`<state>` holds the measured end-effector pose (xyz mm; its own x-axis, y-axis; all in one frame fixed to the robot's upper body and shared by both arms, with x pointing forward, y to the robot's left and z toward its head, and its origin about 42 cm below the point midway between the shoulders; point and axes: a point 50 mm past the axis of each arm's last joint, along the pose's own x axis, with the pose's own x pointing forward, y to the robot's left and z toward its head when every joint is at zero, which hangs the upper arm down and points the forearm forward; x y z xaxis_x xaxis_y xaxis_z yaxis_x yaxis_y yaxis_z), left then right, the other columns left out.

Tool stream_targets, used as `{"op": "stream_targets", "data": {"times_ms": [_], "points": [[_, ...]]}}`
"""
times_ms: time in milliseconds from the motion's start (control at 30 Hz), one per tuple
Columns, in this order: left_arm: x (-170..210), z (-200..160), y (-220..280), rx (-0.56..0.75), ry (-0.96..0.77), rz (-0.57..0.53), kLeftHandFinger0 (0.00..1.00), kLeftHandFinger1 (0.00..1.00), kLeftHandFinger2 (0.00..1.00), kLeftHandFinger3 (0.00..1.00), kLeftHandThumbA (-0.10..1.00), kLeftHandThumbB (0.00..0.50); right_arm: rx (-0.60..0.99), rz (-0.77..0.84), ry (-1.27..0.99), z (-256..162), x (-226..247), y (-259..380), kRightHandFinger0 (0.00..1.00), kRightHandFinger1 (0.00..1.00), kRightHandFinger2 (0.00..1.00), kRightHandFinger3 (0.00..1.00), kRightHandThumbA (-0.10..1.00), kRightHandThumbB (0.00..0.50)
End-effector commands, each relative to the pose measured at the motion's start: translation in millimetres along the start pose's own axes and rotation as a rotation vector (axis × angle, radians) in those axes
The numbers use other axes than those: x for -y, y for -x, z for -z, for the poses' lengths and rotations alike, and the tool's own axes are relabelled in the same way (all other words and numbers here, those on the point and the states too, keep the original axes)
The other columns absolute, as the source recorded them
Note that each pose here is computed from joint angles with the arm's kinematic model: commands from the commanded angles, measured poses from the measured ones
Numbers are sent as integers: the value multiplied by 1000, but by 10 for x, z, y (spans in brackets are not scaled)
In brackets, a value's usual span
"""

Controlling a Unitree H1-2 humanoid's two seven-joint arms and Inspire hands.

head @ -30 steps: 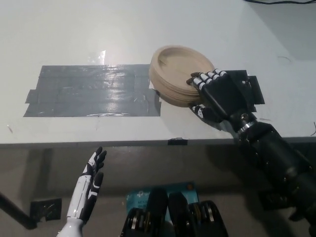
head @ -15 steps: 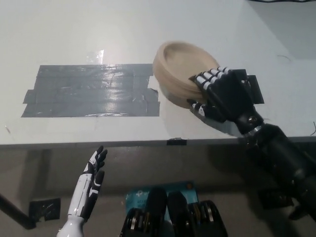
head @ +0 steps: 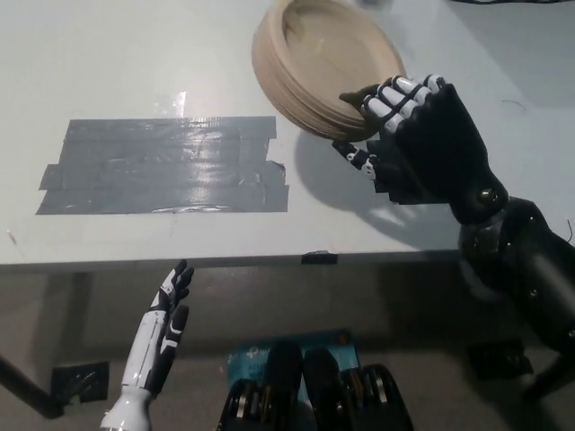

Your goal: A stack of plates is kept in the middle of the desk close to the robot and the robot grabs the stack with its right hand, picks it up and hands it to a person.

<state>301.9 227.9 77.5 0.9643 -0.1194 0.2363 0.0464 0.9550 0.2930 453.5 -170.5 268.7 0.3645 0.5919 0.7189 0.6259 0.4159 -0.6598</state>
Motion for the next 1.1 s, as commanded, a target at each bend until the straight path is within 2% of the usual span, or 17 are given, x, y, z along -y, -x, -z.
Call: {"op": "stream_targets", "data": {"times_ms": [0,100,167,233,400,600,700,733,767,800,833,900,933,967,1000,1033,1067], "points": [[-61,-109,-68,68,-12,-17,1000,1000,1000,1000,1000,312,35,38,20,130,164,-236,0,0,19,126,-100,340],[-69,-109,-65,65,-11,-14,1000,1000,1000,1000,1000,315,31,16,10,137,81,-224,0,0,0,90,-100,329],[-74,-107,-64,68,-7,-14,1000,1000,1000,1000,1000,321,26,-17,-3,138,-2,-218,0,0,0,162,-100,301],[-72,-107,-65,71,-10,-13,1000,1000,1000,1000,1000,323,28,-60,0,146,-91,-219,0,0,2,242,-100,305],[-65,-102,-64,72,-7,-6,1000,1000,1000,1000,1000,321,35,-131,5,198,-250,-242,0,0,0,262,-100,329],[-64,-102,-45,67,-13,-7,1000,1000,1000,1000,1000,321,33,-190,35,298,-417,-356,0,0,0,181,-100,312],[-56,-102,-59,74,-13,-5,1000,1000,1000,1000,1000,315,16,-201,57,379,-436,-460,0,0,1,192,-100,295],[-56,-102,-60,73,-13,-4,1000,1000,1000,1000,1000,318,12,-206,64,388,-435,-479,0,0,93,188,-100,283],[-55,-103,-61,72,-13,-4,1000,1000,1000,1000,1000,318,10,-209,68,394,-435,-491,0,0,93,188,-100,283],[-54,-102,-62,72,-13,-4,1000,1000,1000,1000,1000,321,3,-218,68,401,-438,-521,0,0,291,159,-100,274],[-55,-101,-61,74,-16,-2,1000,1000,1000,1000,1000,321,-8,-234,61,403,-447,-531,0,59,491,295,-100,298],[-57,-100,-61,77,-19,0,1000,1000,1000,1000,1000,320,-21,-255,52,406,-461,-542,0,58,497,345,-100,304],[-58,-101,-58,74,-17,-1,1000,1000,1000,1000,1000,321,-54,-301,24,397,-466,-546,360,576,929,829,270,422],[-61,-106,-67,73,-13,-2,1000,1000,1000,1000,1000,318,-111,-397,-27,389,-468,-554,738,1000,1000,1000,457,484],[-67,-111,-75,73,-10,-3,1000,1000,1000,1000,1000,318,-147,-485,-57,382,-465,-559,1000,1000,1000,1000,539,496],[-69,-112,-75,73,-9,-4,1000,1000,1000,1000,1000,318,-158,-516,-64,377,-463,-558,1000,1000,1000,1000,539,496],[-67,-112,-74,72,-5,-4,1000,1000,1000,1000,1000,316,-181,-554,-87,355,-444,-547,1000,1000,1000,1000,619,500]]}}
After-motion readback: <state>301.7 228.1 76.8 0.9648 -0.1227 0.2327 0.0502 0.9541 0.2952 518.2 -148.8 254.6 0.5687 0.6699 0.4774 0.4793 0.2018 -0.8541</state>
